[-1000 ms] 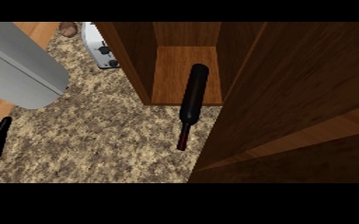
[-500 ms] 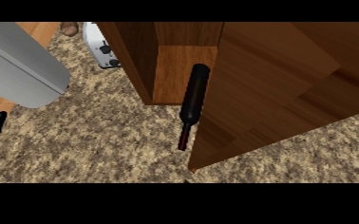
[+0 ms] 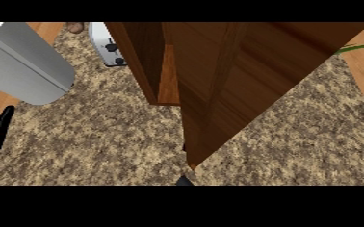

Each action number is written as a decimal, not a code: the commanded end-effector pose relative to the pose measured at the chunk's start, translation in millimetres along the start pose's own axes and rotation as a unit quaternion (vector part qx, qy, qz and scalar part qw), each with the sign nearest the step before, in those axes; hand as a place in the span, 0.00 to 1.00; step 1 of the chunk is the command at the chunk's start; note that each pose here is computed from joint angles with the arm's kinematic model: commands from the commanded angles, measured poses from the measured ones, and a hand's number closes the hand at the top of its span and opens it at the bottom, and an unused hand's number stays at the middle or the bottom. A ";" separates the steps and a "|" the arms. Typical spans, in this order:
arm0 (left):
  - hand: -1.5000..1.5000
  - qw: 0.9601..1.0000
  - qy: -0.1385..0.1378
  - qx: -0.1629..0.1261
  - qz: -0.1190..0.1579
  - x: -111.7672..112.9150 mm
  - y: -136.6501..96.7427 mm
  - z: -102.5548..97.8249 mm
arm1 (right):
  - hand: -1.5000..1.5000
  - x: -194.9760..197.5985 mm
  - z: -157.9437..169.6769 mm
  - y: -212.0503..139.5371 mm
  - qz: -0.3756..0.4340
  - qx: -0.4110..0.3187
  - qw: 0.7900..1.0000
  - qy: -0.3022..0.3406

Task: Pick up the wine, place it into the cabinet and close the cabinet

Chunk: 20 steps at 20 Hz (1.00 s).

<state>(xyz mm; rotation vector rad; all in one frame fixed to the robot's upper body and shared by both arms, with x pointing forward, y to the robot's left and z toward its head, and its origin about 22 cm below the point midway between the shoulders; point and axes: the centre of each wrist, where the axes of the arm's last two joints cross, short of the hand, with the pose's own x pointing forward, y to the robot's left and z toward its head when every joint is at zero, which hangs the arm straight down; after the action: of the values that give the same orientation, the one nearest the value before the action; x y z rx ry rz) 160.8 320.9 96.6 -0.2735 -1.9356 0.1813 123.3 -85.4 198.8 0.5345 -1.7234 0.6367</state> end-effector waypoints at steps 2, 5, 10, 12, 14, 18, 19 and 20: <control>0.00 1.000 0.005 -0.002 0.014 1.1 -13.3 0.4 | 1.00 8.9 -62.1 21.5 -0.025 0.011 0.999 -0.021; 0.00 1.000 0.002 0.005 0.004 -6.6 -10.3 -1.9 | 1.00 26.3 -85.1 20.6 -0.028 0.010 0.999 -0.037; 0.00 1.000 -0.003 0.008 0.010 -1.8 -7.8 -14.2 | 1.00 40.2 -150.7 0.8 -0.008 -0.021 0.999 -0.038; 0.00 1.000 -0.003 0.020 -0.002 -7.6 -12.9 1.6 | 1.00 37.7 -163.5 6.5 0.023 -0.030 0.998 -0.046; 0.00 1.000 0.001 0.015 0.006 -4.5 -7.5 -2.9 | 1.00 56.3 -183.9 -0.8 0.056 -0.044 0.996 -0.057; 0.00 1.000 0.001 0.023 0.002 -11.6 5.5 -8.6 | 1.00 41.9 -208.3 -18.8 0.086 -0.076 0.992 -0.050; 0.00 1.000 -0.012 0.018 -0.007 -7.8 -1.5 -13.2 | 1.00 11.0 -215.8 -29.8 0.097 -0.078 0.992 -0.038; 0.00 1.000 -0.011 0.021 -0.006 -8.6 -7.9 -13.1 | 1.00 20.7 -214.0 -55.9 0.081 -0.081 0.993 -0.038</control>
<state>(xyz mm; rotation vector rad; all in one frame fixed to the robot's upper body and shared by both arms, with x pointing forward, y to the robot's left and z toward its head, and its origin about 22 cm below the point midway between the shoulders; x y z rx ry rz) 172.5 315.2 94.9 -0.2531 -1.9406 0.2147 274.4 29.6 268.6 0.3505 -1.8868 0.6094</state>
